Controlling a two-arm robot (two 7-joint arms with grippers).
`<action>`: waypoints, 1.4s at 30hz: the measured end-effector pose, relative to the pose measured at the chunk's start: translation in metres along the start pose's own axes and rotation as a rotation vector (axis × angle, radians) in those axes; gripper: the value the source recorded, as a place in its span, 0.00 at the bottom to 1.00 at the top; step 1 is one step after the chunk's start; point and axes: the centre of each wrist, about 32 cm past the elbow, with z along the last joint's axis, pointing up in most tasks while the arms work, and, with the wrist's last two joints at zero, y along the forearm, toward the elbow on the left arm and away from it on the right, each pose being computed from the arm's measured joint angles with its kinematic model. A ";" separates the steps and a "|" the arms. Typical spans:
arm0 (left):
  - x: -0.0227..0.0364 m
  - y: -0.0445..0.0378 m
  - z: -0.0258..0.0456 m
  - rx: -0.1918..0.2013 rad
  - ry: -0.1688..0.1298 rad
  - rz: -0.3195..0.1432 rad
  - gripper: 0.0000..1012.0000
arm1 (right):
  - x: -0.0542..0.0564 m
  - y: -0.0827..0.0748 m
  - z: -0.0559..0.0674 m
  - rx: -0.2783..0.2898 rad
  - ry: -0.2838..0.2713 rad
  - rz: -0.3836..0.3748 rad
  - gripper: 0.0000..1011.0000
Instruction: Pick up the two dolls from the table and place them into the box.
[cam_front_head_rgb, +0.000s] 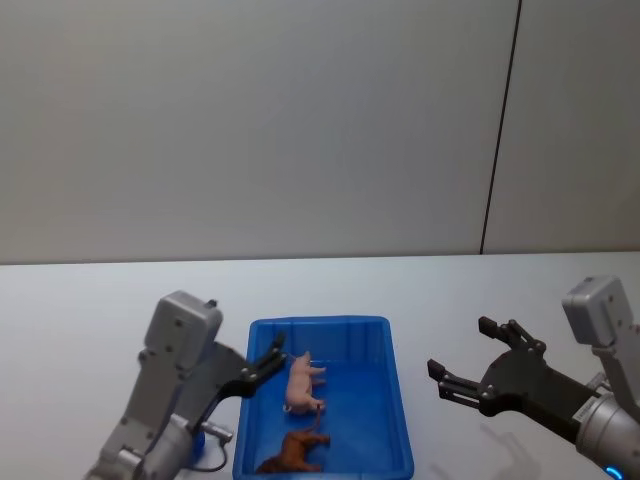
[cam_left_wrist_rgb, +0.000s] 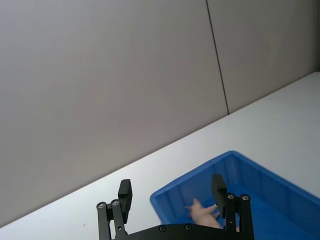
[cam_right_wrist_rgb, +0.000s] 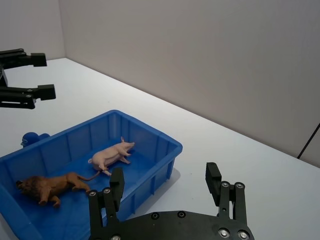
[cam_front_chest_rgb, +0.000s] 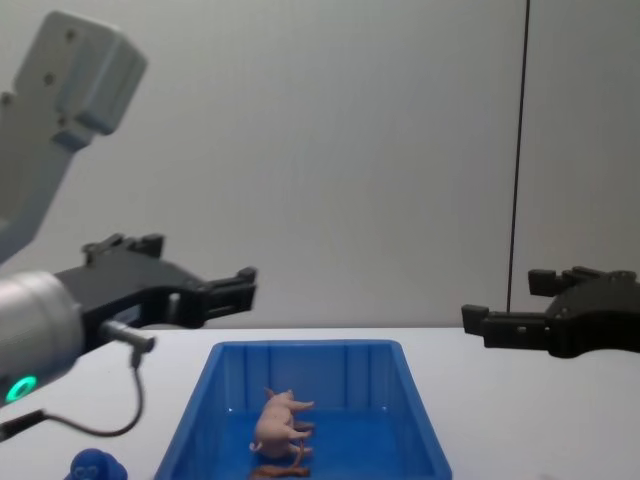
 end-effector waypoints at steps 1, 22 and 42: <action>0.0000 0.0000 0.0000 0.000 0.000 0.000 0.99 | 0.000 0.000 0.000 0.000 0.000 0.000 0.99; 0.0285 0.0359 -0.0342 0.155 0.016 0.034 0.99 | 0.001 -0.003 0.000 0.001 -0.002 -0.003 0.99; 0.0452 0.0345 -0.0670 0.246 0.030 -0.022 0.99 | 0.001 -0.004 -0.001 0.001 -0.003 -0.004 0.99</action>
